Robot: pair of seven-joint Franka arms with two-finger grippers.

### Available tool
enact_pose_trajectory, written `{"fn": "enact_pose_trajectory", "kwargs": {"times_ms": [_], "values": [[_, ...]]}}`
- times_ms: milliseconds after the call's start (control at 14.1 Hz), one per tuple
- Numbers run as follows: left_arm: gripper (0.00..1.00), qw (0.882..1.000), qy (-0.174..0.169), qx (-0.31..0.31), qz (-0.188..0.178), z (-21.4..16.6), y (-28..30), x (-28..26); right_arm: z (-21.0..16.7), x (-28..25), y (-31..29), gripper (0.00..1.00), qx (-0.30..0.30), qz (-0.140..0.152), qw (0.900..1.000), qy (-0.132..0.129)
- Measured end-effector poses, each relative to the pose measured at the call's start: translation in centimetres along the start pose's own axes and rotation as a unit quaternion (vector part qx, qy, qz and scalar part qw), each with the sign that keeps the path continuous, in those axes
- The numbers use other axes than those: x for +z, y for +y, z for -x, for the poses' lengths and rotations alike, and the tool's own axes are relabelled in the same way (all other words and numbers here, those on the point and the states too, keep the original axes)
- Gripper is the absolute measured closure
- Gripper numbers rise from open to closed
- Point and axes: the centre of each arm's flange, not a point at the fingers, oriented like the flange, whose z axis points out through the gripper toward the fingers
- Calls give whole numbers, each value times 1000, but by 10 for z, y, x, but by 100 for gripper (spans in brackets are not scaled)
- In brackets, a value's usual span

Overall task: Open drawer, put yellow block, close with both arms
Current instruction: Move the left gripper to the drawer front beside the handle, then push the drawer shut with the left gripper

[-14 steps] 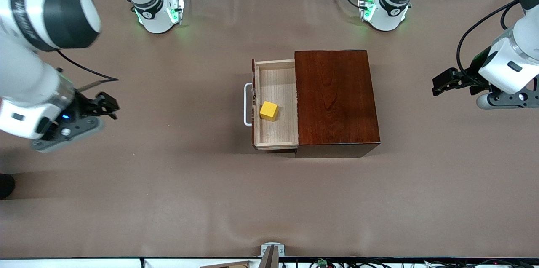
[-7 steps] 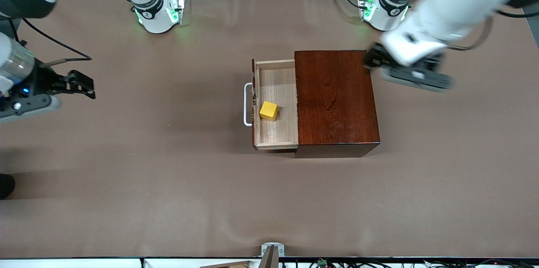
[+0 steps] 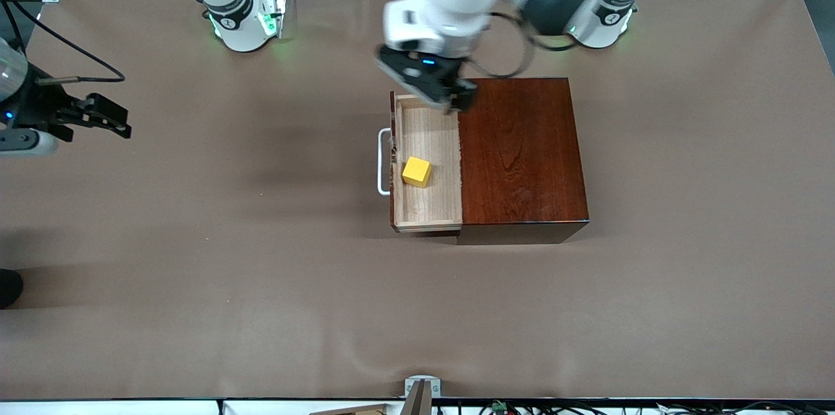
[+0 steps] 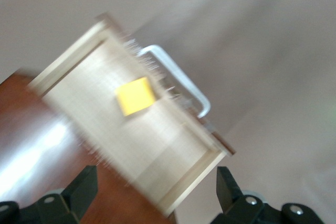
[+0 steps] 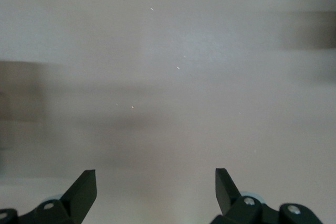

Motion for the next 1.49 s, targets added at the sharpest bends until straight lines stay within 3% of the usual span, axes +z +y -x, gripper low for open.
{"fn": "enact_pose_trajectory", "kwargs": {"times_ms": [142, 354, 495, 708, 1062, 1486], "values": [[0, 993, 18, 119, 8, -18, 23, 33, 7, -2, 9, 0, 12, 0, 1000, -5], [0, 962, 30, 270, 20, -38, 15, 91, 17, -7, 10, 0, 21, -1, 1000, -18], [0, 945, 35, 323, 29, -47, 4, 132, 21, -11, 10, 0, 25, -4, 1000, -18], [0, 922, 35, 385, 10, -55, -12, 179, 25, -18, 10, 0, 27, -8, 1000, -12], [0, 918, 21, 397, -2, -55, -12, 206, 26, -23, 6, 0, 26, -26, 999, -5], [0, 930, 10, 366, -9, -53, -28, 210, 26, -27, 0, 0, 22, -37, 999, -5]]}}
